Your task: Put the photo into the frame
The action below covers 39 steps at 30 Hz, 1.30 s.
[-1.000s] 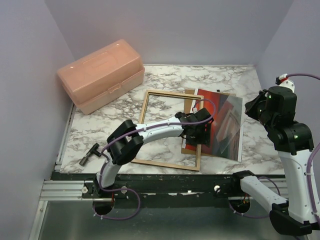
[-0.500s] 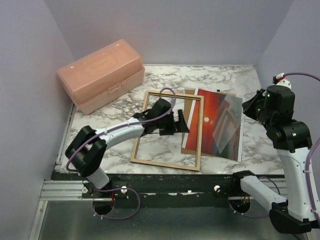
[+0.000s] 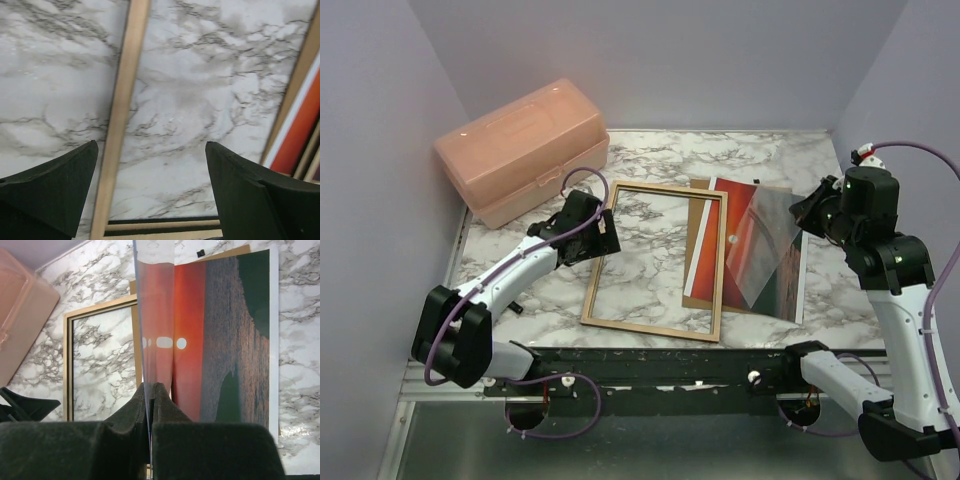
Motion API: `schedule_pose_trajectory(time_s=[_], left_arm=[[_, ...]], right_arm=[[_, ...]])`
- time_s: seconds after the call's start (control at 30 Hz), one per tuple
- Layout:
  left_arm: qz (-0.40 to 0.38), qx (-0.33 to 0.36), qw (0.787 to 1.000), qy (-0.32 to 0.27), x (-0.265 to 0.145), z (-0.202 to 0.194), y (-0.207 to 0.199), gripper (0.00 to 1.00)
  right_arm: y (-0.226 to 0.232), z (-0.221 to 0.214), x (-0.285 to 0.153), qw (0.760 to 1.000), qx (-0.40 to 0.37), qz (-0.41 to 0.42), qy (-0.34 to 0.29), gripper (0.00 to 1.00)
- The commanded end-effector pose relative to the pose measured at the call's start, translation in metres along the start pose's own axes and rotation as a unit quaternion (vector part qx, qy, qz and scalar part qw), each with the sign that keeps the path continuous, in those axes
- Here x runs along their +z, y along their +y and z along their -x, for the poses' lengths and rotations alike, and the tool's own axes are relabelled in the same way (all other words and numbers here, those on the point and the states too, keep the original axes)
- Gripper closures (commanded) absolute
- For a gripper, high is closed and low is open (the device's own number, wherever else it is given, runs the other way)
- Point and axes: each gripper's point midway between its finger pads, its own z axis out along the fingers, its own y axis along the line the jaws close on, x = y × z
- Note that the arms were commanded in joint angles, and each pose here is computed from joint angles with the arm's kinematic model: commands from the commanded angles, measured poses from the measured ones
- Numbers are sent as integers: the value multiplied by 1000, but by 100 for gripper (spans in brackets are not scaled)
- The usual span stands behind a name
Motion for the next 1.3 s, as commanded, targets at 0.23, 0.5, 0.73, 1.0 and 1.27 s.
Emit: schedule_pose_trajectory(time_s=[0.23, 0.5, 0.73, 1.0, 1.27], left_arm=[[172, 56, 978, 104, 12, -58, 86, 24], [132, 60, 980, 134, 15, -71, 74, 50], [105, 60, 982, 147, 11, -80, 65, 81], [48, 36, 988, 139, 0, -93, 39, 100], [49, 77, 986, 138, -7, -105, 23, 100]], right_arm=[[24, -2, 2, 998, 17, 61, 10, 100], [52, -1, -5, 991, 35, 130, 26, 100], [65, -5, -7, 985, 40, 166, 38, 100], [76, 4, -17, 980, 43, 195, 29, 100], [105, 22, -43, 962, 45, 271, 13, 100]])
